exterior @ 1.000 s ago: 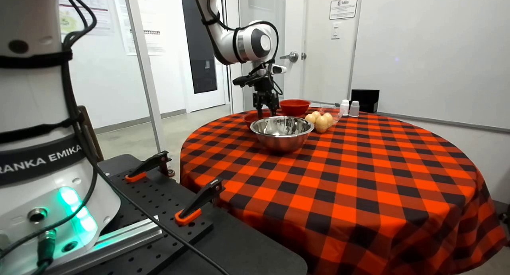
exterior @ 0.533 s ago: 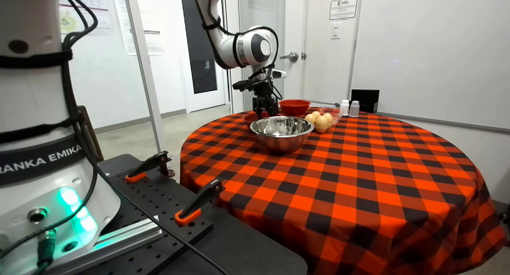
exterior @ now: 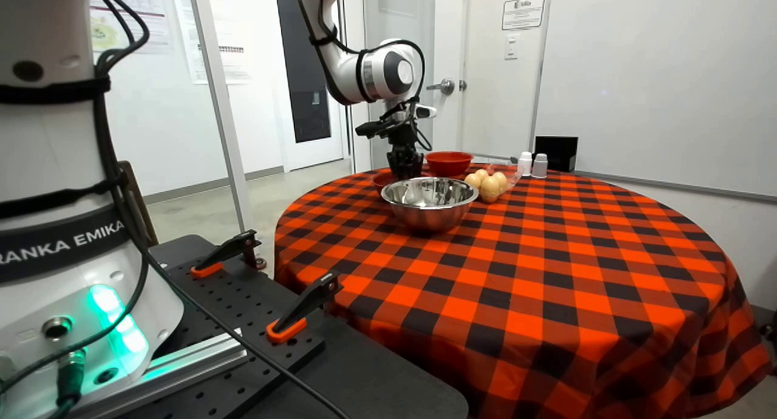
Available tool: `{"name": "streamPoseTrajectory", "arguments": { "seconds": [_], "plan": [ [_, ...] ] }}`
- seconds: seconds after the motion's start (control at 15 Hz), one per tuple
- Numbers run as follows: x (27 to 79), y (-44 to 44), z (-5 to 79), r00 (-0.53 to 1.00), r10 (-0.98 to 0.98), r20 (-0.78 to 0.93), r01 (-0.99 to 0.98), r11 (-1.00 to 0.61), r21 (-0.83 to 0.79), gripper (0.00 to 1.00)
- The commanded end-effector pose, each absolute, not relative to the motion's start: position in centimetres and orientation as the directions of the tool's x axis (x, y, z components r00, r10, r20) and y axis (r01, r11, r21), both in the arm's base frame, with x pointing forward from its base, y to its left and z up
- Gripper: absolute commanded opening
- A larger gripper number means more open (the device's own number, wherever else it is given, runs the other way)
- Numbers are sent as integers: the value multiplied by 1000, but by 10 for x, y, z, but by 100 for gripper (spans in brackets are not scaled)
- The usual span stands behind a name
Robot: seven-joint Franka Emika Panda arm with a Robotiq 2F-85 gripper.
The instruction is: Pick the objects in the red bowl and an egg and put them in the silver bowl
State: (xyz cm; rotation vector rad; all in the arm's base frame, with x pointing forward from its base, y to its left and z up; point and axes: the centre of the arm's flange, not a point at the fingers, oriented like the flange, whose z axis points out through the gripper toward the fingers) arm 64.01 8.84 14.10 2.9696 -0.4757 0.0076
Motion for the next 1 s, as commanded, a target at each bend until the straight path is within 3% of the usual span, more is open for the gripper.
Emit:
{"name": "streamPoseTrajectory", "arguments": {
  "seconds": [0.0, 0.07, 0.2, 0.33, 0.73, 0.8, 0.93],
  "plan": [
    [646, 91, 139, 958, -284, 38, -287, -949, 129, 15],
    [646, 91, 141, 958, -284, 40, -286, -950, 128, 14],
    [647, 92, 146, 958, -282, 52, -286, -950, 121, 2],
    [650, 91, 159, 957, -279, 77, -287, -952, 110, 6],
    [651, 84, 206, 950, -265, 162, -277, -959, 56, 6],
    [666, 102, 255, 956, -241, 165, -253, -966, 55, 6],
    [641, 90, 256, 957, -234, 171, -243, -969, 32, 6]
  ]
}}
